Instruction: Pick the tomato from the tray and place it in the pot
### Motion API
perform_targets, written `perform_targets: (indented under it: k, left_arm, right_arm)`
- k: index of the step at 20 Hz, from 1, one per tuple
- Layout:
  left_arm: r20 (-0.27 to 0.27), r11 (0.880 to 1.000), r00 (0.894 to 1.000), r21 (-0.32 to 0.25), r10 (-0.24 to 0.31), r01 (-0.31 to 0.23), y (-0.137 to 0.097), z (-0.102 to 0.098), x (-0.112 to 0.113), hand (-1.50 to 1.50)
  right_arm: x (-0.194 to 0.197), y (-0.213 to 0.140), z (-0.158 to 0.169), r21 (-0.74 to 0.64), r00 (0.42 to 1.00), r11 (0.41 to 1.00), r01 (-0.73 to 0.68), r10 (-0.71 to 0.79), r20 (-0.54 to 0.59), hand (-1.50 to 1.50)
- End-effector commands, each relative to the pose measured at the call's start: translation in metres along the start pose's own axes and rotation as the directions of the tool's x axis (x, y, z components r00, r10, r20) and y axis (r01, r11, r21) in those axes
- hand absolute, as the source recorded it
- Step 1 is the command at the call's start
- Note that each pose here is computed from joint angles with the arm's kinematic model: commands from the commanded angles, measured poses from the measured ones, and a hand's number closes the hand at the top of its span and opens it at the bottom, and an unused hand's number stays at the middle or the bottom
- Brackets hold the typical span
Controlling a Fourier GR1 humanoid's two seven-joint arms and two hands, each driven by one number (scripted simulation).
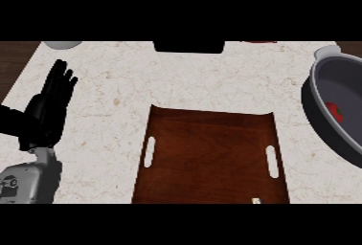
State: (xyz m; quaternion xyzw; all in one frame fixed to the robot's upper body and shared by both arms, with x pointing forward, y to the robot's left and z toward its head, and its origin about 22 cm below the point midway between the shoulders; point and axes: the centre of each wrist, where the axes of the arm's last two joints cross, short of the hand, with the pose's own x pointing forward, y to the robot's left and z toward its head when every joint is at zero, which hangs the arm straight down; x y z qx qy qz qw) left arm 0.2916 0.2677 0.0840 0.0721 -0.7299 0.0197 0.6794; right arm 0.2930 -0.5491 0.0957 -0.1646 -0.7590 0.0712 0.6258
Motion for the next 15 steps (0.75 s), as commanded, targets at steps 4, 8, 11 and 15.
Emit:
perform_targets:
  k: [4,8,11,15]
  left_arm:
    - [0.003,1.0,1.0,-0.006,-0.002,0.002,0.004,0.003,-0.006,0.0]
    - [0.002,1.0,1.0,0.006,0.0,0.0,-0.002,-0.001,-0.005,0.0]
    - [0.001,1.0,1.0,-0.008,0.006,-0.006,-0.002,0.0,-0.004,0.0]
    - [-0.004,1.0,1.0,-0.006,0.016,-0.016,-0.006,0.001,-0.002,0.0]
  right_arm:
    - [0.011,-0.04,0.026,0.057,0.996,0.996,0.071,-0.074,0.044,-1.5]
    - [0.013,-0.041,0.026,0.067,0.997,0.996,0.066,-0.069,0.044,-1.5]
    - [0.018,-0.052,0.033,0.066,0.998,0.997,0.045,-0.048,0.043,-1.5]
    - [0.021,-0.064,0.043,0.079,0.998,0.996,0.048,-0.05,0.027,-1.5]
